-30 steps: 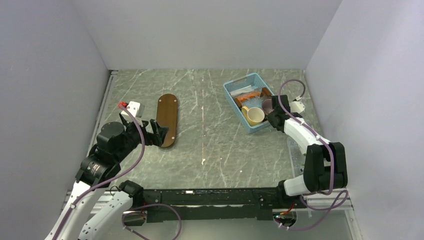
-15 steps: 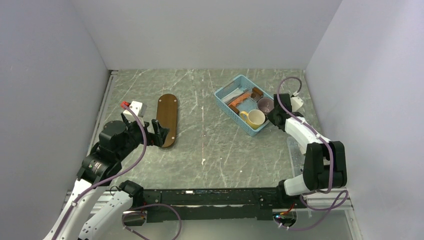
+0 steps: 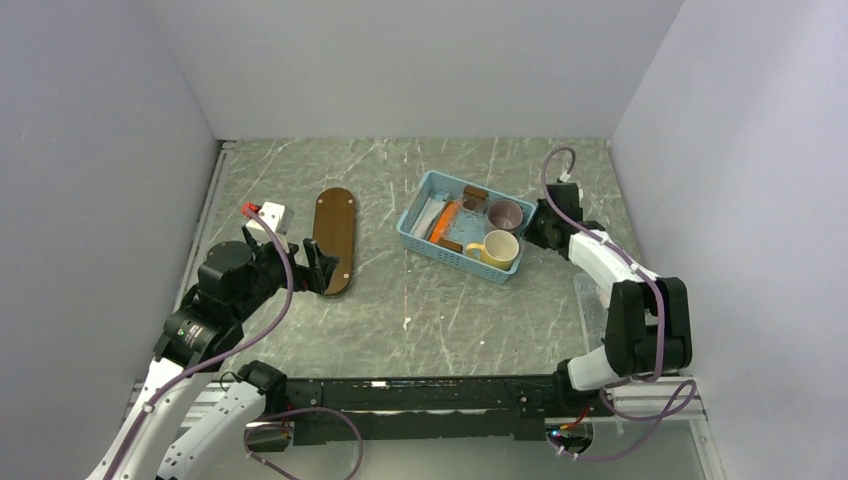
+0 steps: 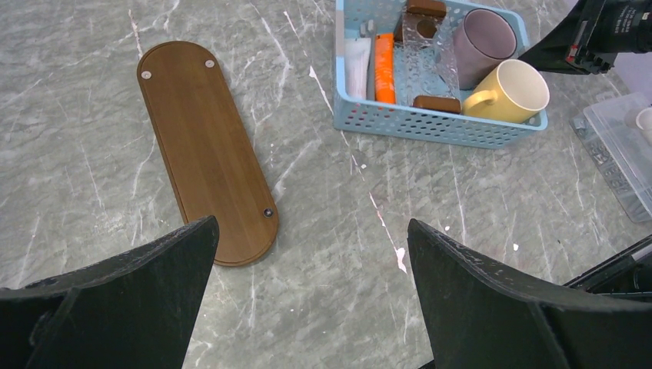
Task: Prepare toiletry sets of a toothbrush and toothpaste on the tray
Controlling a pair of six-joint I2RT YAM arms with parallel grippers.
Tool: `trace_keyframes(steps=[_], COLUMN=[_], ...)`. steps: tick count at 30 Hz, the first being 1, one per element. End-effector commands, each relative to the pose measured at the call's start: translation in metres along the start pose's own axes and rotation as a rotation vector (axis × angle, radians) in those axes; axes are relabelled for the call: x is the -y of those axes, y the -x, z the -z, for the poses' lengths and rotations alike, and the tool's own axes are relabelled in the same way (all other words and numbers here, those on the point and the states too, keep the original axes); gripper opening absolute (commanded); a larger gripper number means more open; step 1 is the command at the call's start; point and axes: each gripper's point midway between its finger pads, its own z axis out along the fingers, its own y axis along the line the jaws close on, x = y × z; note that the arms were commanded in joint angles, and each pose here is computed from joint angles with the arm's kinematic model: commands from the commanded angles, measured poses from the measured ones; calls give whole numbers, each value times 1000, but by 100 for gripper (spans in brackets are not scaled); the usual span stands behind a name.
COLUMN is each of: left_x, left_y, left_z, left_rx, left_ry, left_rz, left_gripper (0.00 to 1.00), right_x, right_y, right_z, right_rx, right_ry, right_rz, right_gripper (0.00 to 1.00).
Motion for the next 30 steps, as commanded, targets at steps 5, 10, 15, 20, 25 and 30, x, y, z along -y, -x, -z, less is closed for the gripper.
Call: trace_keyframes(steps=[5,10,15,20,25,30], left_x=[2,1,1,1,1,-1], left_y=[14,13,14,14,13,11], left_z=[4,4,4,4,2,0], left_rx=[50,48,48,48,42,31], left_ry=[-7,-5,-3,-1,-2,7], left_rz=[-6,-8,-8,-8,-8,-6], left_gripper=[99,99,99,99,99,99], right_x=[-60,-73,-88,-95,-108,-112], right_y=[14,24,27,24,20,23], right_z=[-2,-7,-11,-22,-27,-30], right_rx=[-26,-32,-40,-68,-78,-79], right_ry=[275,307,344,334,344,324], right_rz=[168,192,234,253,269,261], right_gripper=[0,0,0,0,0,0])
